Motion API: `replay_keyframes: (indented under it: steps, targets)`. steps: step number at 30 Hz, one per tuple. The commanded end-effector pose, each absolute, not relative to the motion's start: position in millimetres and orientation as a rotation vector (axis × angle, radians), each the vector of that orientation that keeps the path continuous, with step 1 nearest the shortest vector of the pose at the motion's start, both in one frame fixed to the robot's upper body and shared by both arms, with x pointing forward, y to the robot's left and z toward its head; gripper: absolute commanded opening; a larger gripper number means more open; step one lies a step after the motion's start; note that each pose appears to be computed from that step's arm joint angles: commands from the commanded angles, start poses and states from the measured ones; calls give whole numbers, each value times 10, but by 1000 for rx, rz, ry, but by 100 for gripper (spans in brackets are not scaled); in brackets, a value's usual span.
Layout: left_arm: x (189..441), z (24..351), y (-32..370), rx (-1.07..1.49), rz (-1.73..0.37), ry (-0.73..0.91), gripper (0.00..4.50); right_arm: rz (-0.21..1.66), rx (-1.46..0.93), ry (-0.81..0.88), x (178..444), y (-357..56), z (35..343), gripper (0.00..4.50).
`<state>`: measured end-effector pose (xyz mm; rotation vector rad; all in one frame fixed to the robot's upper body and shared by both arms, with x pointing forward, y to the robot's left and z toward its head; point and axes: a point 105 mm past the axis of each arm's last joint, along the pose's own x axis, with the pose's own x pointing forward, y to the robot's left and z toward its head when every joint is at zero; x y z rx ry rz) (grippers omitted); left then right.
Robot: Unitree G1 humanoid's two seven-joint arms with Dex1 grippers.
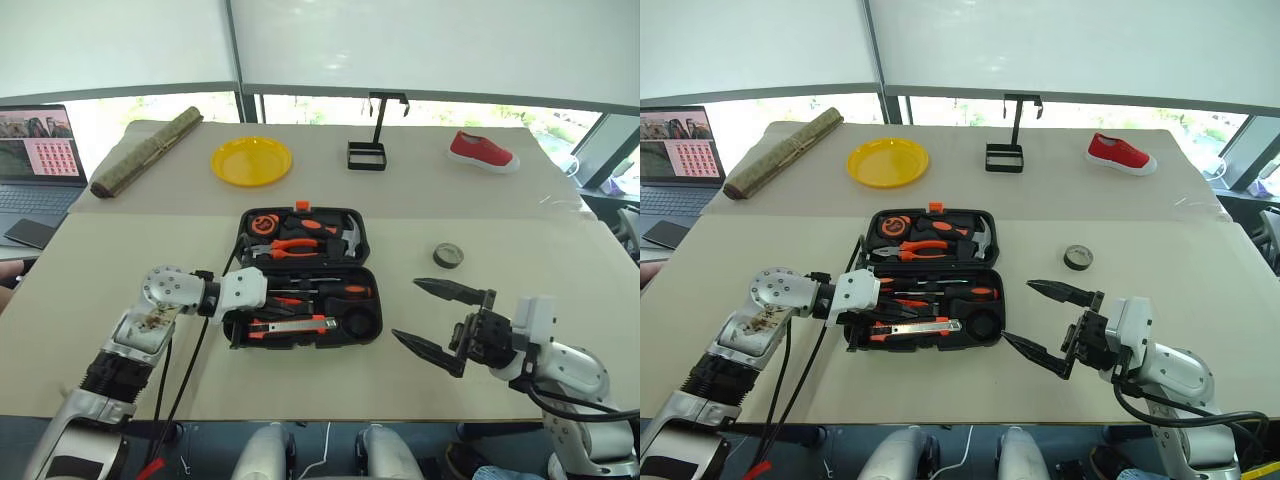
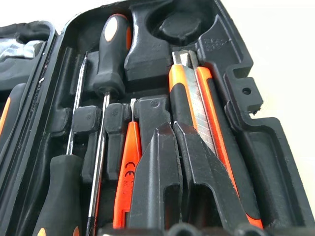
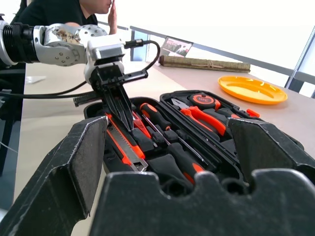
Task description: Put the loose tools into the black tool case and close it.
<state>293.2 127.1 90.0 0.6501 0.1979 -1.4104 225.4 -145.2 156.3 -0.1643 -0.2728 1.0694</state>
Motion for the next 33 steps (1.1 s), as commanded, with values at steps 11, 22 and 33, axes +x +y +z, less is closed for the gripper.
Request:
replay_keyframes:
  steps: [11,22,33]
  targets:
    - [2924,1028,1293,453,-1391,46,13,1012,-195,-332,2277,-1514,1696,450]
    - [2808,1331,1690,452,-1360,-11,287,880,-216,-247,2131,-1909,1607,450]
    - [2845,1042,1505,456,-1400,21,176,862,-208,-247,2054,-1895,1584,450]
